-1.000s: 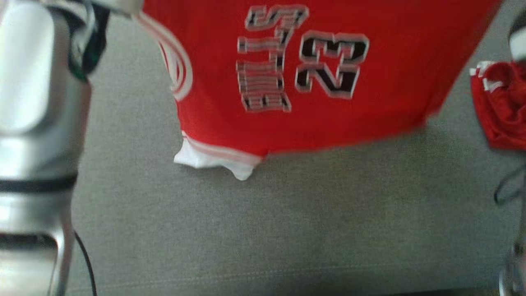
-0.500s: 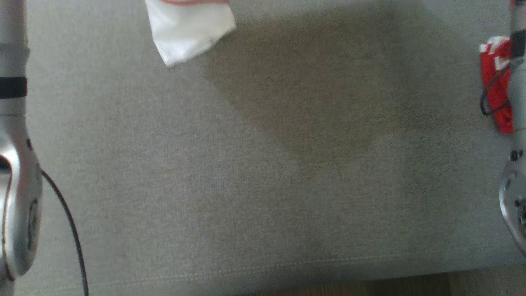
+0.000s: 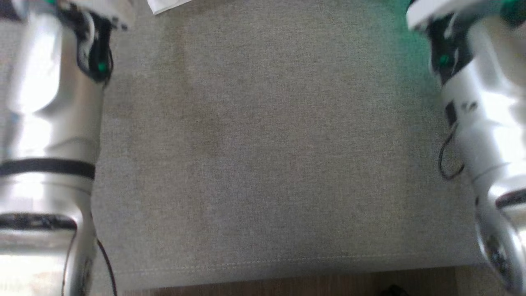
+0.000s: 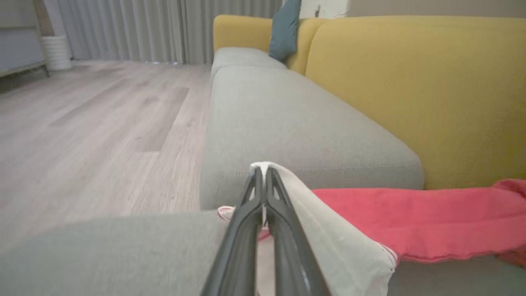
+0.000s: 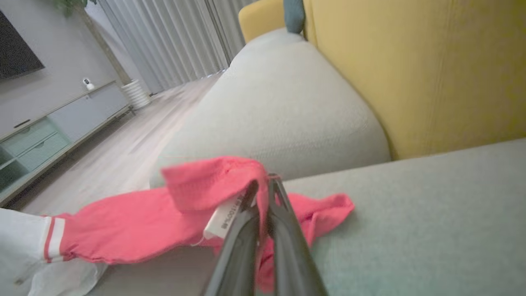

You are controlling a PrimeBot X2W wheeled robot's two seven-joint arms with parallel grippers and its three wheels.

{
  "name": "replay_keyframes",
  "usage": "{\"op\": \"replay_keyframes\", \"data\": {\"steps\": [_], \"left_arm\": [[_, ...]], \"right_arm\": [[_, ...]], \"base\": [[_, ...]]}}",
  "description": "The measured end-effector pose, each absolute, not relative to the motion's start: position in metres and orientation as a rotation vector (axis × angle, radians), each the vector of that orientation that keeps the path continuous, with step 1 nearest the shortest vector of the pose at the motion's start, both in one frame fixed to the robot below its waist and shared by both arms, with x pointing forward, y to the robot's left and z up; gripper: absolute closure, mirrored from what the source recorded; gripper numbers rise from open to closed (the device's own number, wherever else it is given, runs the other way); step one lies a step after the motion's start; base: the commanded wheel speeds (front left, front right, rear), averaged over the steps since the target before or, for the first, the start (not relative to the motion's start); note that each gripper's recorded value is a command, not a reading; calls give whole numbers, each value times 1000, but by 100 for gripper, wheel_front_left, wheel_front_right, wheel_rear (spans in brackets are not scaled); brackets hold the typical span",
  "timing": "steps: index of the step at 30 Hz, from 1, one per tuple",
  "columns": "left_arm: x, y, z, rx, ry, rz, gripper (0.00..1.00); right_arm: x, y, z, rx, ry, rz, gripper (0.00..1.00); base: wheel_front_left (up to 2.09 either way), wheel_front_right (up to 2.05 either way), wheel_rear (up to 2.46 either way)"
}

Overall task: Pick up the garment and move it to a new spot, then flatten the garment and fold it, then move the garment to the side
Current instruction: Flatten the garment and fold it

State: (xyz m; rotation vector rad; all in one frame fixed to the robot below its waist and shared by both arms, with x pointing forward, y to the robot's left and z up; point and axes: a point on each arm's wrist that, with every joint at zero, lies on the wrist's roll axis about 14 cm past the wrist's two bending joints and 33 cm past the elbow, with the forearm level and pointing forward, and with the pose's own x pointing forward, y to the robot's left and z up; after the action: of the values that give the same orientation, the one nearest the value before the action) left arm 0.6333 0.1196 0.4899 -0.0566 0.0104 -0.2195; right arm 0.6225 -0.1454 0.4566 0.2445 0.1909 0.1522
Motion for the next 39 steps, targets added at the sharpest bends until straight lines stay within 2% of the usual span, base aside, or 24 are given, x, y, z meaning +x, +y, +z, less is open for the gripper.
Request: {"op": "replay_keyframes", "data": {"steps": [8, 14, 20, 21, 28, 34, 39], "left_arm": [[578, 149, 449, -151, 89, -121, 100], [504, 163, 419, -163, 169, -87, 100], [424, 178, 408, -198, 220, -2, 100], [424, 178, 408, -198, 220, -2, 100], [350, 184, 414, -217, 318, 60, 100], [313, 189, 426, -221, 377, 99, 100], [294, 188, 427, -222, 440, 103, 100]], "right_arm": [[561, -149, 401, 319, 313, 143, 100], [495, -160, 373, 370, 431, 122, 100], [434, -170, 371, 456, 484, 86, 100], [434, -170, 371, 456, 484, 86, 100], [360, -183, 363, 545, 573, 24, 100], [316, -182, 368, 568, 640, 9, 100], [293, -187, 377, 554, 679, -14, 100]], "base": [[0, 0, 0], [0, 0, 0], [0, 0, 0], [0, 0, 0], [0, 0, 0], [0, 0, 0], [0, 0, 0]]}}
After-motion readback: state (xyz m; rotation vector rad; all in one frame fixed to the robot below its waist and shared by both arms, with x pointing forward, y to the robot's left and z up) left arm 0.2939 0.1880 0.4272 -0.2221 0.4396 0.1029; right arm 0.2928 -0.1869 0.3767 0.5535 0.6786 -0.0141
